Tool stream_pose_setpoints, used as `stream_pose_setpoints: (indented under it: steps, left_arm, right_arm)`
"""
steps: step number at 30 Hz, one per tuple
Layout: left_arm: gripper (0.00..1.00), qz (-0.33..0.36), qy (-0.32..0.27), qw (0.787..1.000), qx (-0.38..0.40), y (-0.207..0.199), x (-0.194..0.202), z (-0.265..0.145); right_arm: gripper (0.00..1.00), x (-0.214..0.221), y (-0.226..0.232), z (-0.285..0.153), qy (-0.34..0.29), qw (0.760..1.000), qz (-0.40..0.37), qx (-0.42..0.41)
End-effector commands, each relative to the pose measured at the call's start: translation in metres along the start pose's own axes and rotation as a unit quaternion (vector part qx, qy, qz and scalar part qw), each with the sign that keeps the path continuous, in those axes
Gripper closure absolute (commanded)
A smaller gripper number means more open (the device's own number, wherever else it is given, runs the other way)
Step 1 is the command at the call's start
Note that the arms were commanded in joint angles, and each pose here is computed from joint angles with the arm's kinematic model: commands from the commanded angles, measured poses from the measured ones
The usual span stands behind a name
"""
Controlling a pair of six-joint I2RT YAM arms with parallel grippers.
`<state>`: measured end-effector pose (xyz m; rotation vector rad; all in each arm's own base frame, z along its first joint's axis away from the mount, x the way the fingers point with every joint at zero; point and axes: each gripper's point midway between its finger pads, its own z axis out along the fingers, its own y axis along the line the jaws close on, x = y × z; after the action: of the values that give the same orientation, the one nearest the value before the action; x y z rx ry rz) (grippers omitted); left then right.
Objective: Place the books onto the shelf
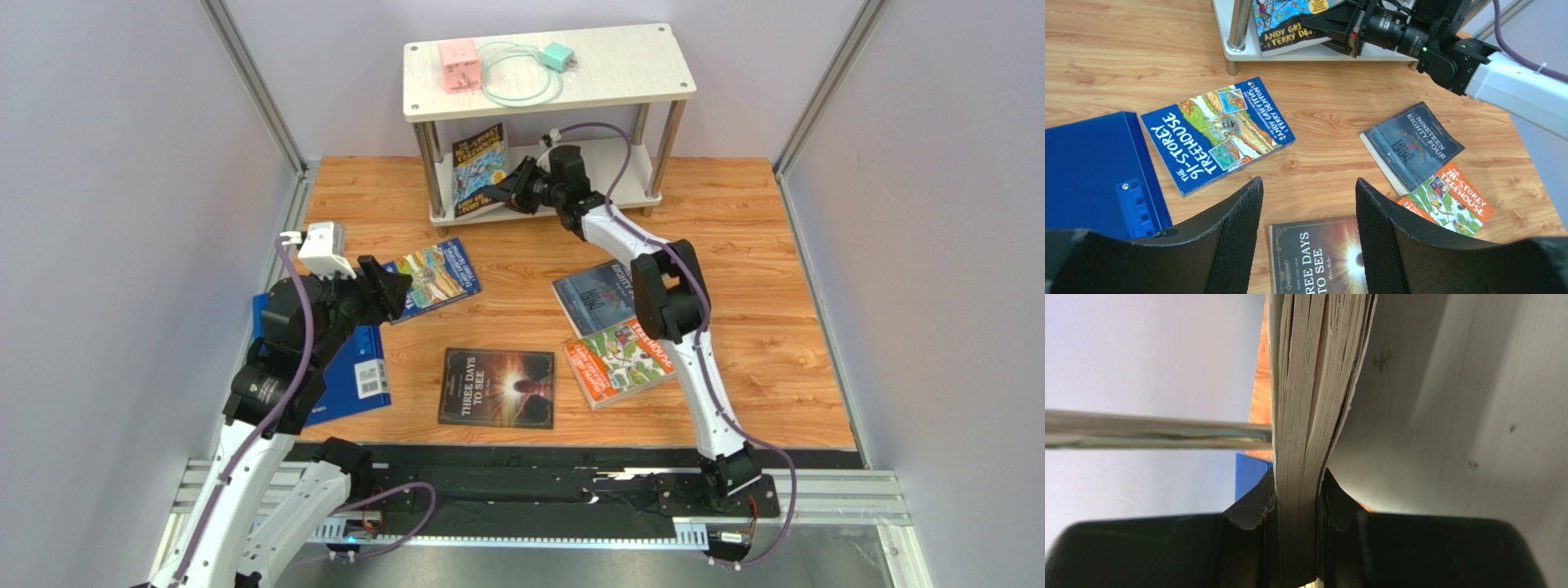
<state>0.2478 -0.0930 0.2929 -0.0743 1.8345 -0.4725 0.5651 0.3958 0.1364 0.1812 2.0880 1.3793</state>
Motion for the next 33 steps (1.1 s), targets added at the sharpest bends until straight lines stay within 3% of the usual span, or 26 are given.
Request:
stream_pose_setpoints:
  steps: [1,8,13,18,21,25,28,33]
  left_arm:
    - [0.38,0.013,-0.010,1.000,0.023,-0.009,-0.008,-0.004]
    - [0.38,0.011,-0.001,1.000,0.029,-0.010,-0.002,0.000]
    - [0.39,0.009,0.001,0.999,0.031,-0.010,0.000,0.001]
    - [0.39,0.006,0.002,0.999,0.036,-0.012,0.001,0.002]
    - [0.39,0.003,0.005,0.999,0.040,-0.013,0.004,0.003]
    - [0.39,0.000,0.009,0.999,0.044,-0.013,0.009,0.005]
    - [0.38,-0.002,0.020,0.999,0.042,-0.012,0.016,0.009]
    - [0.38,-0.008,0.054,0.998,0.034,-0.007,0.034,0.024]
  right_arm:
    - [0.95,-0.033,0.041,0.005,-0.046,0.997,-0.043,-0.034]
    - [0.84,-0.032,0.025,0.015,-0.039,0.998,-0.035,-0.020]
    - [0.60,-0.026,0.011,0.014,-0.027,0.999,-0.029,-0.001]
    - [0.43,-0.025,0.006,0.005,-0.026,0.999,-0.038,0.020]
    - [0.25,-0.031,0.001,-0.005,-0.035,0.997,-0.051,0.049]
    - [0.13,-0.042,-0.010,-0.024,-0.060,0.987,-0.075,0.127]
    - [0.07,-0.043,-0.016,-0.047,-0.062,0.978,-0.091,0.177]
    - [0.05,-0.024,-0.021,-0.080,-0.034,0.973,-0.101,0.207]
